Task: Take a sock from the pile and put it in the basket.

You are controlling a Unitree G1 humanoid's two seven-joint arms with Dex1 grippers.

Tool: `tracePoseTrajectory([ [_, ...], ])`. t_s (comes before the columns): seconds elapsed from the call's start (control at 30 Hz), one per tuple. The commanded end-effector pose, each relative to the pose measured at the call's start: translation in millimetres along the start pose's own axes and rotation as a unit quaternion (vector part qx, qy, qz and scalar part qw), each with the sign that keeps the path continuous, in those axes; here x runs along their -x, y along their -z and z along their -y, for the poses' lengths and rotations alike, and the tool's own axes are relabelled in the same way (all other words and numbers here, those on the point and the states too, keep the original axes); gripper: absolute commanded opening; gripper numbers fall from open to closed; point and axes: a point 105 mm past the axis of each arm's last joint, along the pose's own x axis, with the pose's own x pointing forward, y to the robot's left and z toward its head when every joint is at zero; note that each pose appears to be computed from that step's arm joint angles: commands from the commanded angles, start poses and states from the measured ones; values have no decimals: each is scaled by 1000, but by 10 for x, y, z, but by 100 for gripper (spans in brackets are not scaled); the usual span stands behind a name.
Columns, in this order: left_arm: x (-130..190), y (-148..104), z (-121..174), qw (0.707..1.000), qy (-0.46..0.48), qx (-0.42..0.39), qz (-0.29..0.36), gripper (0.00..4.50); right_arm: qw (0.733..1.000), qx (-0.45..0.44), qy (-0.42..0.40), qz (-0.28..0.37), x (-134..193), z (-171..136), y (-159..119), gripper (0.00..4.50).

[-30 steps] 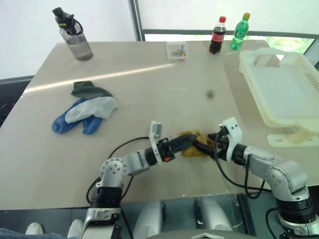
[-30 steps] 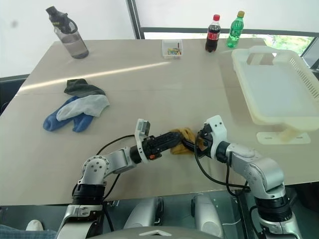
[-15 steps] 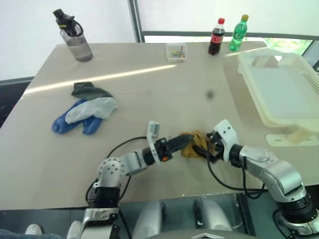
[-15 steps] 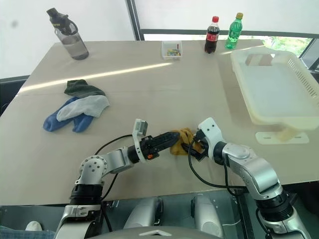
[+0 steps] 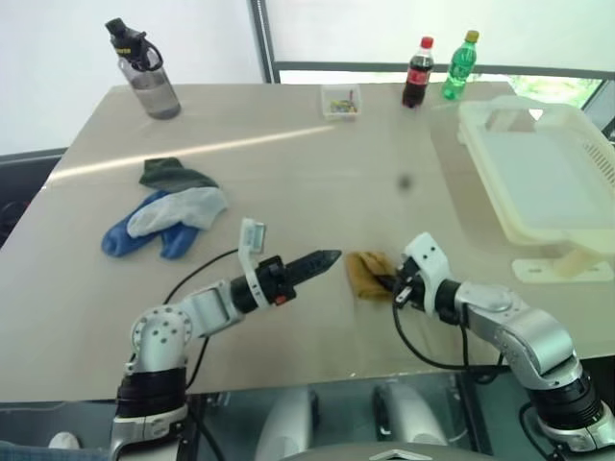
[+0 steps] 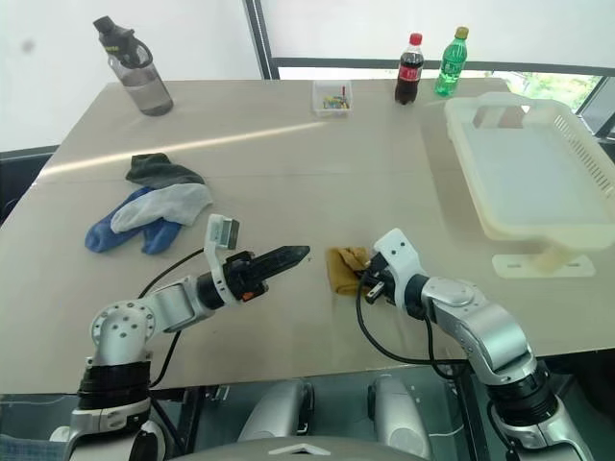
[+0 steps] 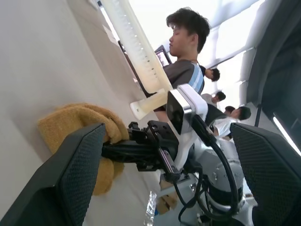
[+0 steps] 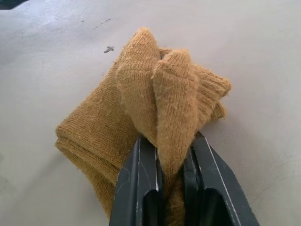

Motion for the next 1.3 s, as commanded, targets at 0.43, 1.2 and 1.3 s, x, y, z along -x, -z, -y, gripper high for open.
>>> tracePoseTrajectory([
  [0.43, 57, -421, 246, 920, -50, -378, -91, 450, 993, -45, 97, 54, 479, 726, -421, 6],
  [1.2, -391, -764, 782, 883, 32, -468, -27, 450, 955, -57, 208, 205, 1287, 1467, -1343, 6],
  [1.3, -390, -759, 768, 885, 32, -465, -26, 450, 963, -55, 173, 200, 1145, 1313, -1318, 6],
])
